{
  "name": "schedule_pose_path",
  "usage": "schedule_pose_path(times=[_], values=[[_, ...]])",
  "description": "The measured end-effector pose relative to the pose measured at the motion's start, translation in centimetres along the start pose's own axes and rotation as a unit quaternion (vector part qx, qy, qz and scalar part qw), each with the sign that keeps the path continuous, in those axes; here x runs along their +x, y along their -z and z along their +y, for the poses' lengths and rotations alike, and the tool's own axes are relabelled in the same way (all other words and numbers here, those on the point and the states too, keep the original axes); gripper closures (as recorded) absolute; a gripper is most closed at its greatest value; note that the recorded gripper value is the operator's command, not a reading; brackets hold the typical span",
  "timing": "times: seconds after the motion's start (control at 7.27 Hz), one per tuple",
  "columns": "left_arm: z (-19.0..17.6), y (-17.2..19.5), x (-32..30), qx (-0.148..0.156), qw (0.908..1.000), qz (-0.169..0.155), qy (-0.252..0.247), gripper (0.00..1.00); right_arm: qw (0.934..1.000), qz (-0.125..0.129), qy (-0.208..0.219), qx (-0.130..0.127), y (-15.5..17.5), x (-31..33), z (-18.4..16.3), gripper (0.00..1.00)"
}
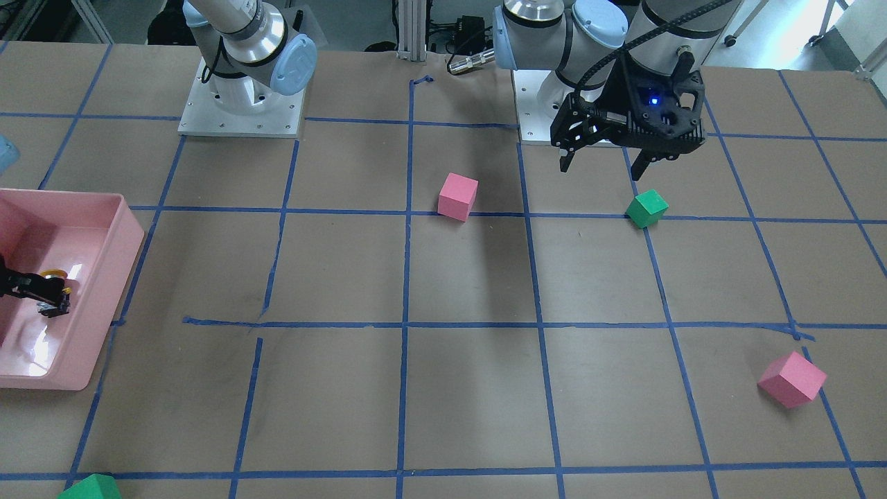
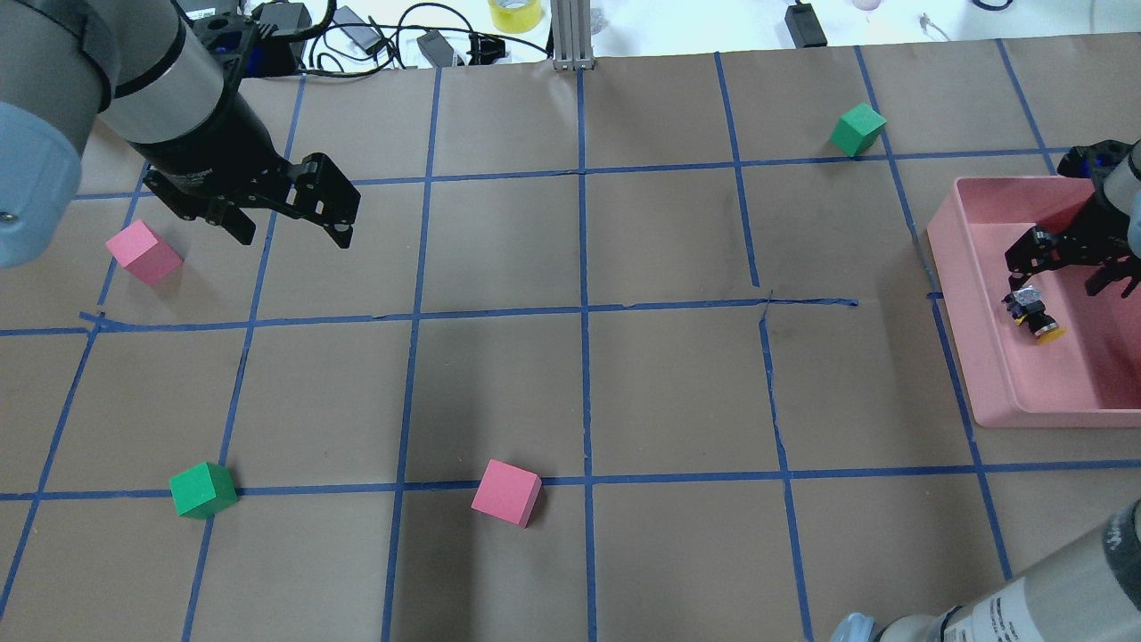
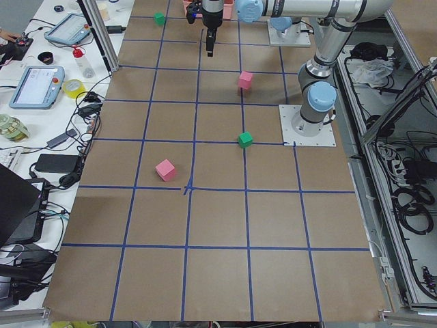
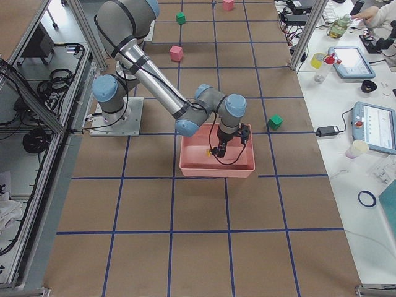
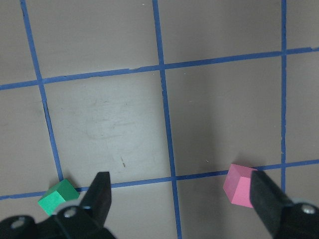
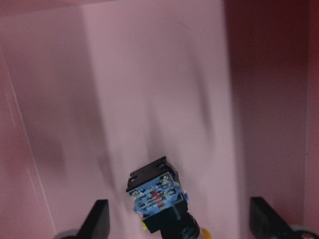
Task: Align button upright
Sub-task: 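Lower the right gripper into the bin and grasp the black button switch, then lift the button out of the bin and carry it toward the table center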
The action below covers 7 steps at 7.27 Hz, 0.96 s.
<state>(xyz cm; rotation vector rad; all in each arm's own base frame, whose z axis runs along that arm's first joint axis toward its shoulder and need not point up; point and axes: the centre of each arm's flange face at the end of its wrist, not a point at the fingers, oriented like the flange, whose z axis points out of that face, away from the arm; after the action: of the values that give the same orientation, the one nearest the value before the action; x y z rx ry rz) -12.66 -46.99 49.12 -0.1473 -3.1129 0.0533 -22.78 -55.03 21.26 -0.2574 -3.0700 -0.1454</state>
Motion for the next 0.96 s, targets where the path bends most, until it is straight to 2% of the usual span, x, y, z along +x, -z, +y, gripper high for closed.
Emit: schedule_pose_path(times=[0.28,0.41,0.69,0.83,0.96], values=[[0.0,0.0,0.0,0.000,1.0000,0.000,0.000,0.00,0.9999,0.004,-0.008,-0.011,-1.5,0.1,-0.2,0.00],[0.0,0.0,0.0,-0.001,1.0000,0.000,0.000,0.00,0.9997,0.005,-0.015,-0.017,-2.1,0.1,-0.2,0.03],[0.0,-0.1,0.0,-0.001,1.0000,0.000,0.000,0.00,0.9994,0.005,-0.019,-0.027,-3.1,0.0,0.0,0.43],[0.0,-0.1,0.0,-0.001,1.0000,0.000,0.000,0.00,0.9993,0.004,-0.020,-0.032,-3.6,0.0,0.0,0.77],[0.0,0.0,0.0,0.000,1.0000,0.000,0.000,0.00,0.9991,0.003,-0.021,-0.036,-3.9,0.0,0.0,1.00]])
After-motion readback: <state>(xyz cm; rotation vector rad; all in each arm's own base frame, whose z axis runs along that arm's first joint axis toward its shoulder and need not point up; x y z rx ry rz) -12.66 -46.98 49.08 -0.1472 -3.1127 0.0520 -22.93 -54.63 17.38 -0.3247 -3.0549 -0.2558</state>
